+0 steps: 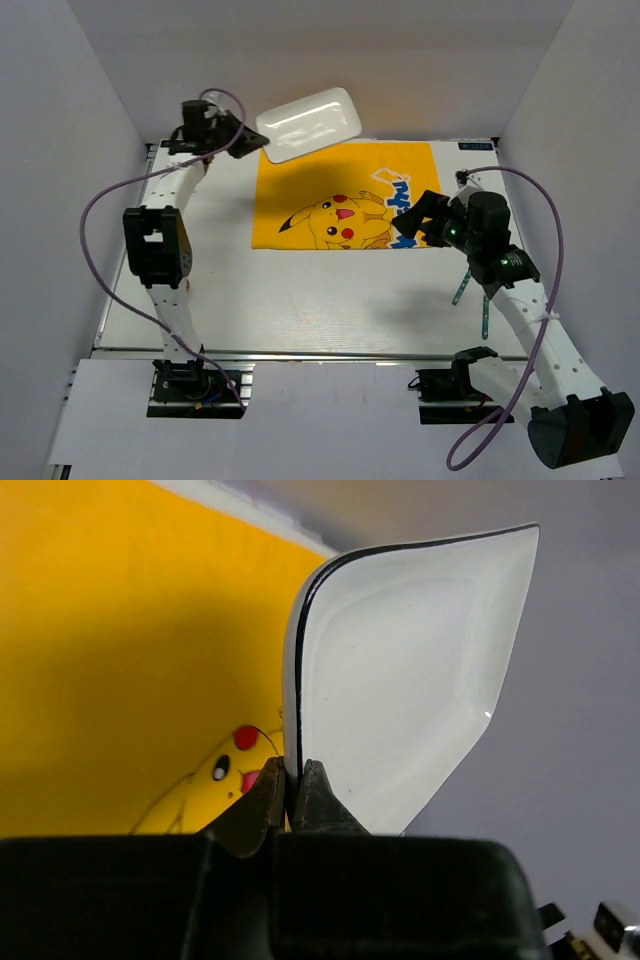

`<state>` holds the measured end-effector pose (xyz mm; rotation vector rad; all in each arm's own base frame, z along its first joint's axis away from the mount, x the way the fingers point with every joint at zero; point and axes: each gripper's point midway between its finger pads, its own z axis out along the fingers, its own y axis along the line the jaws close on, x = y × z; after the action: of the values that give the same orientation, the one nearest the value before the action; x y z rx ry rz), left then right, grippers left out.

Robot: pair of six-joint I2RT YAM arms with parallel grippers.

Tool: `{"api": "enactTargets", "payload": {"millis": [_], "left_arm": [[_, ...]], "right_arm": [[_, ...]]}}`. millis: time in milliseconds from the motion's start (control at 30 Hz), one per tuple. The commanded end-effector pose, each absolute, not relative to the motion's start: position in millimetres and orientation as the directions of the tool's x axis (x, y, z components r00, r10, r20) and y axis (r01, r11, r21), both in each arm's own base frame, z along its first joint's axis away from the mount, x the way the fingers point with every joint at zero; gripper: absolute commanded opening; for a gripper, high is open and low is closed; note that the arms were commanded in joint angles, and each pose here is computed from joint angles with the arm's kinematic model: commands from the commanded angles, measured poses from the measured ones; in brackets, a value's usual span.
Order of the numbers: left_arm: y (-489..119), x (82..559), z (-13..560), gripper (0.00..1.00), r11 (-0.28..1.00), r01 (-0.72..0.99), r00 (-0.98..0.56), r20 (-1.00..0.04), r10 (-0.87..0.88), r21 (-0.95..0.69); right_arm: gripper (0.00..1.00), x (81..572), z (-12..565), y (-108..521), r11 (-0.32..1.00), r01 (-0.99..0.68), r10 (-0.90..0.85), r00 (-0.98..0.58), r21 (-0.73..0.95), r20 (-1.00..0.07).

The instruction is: Set the dinner table for one person

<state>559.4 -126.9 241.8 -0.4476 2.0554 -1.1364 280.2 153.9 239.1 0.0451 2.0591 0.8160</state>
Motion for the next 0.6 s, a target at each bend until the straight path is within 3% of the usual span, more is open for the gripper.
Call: {"api": "enactTargets", "payload": {"millis": [0,567], "left_arm": [[-206.3,541.1,306.2,0.0,0.43,0.296,-0.721,-0.495,-0.485,-0.853],[-282.3,560.6,232.6,0.0,0.378,0.392,-0.815,-0.507,-0.281,-0.839]], "right_arm": [[0.89,290.0,265.5,122.6,0.861,-0.169,0.344,-0.504,0.48,-0.792],[0.89,266.0,260.1,94.6,0.907,-0.103,0.309,-0.496,0.409,-0.811]]}}
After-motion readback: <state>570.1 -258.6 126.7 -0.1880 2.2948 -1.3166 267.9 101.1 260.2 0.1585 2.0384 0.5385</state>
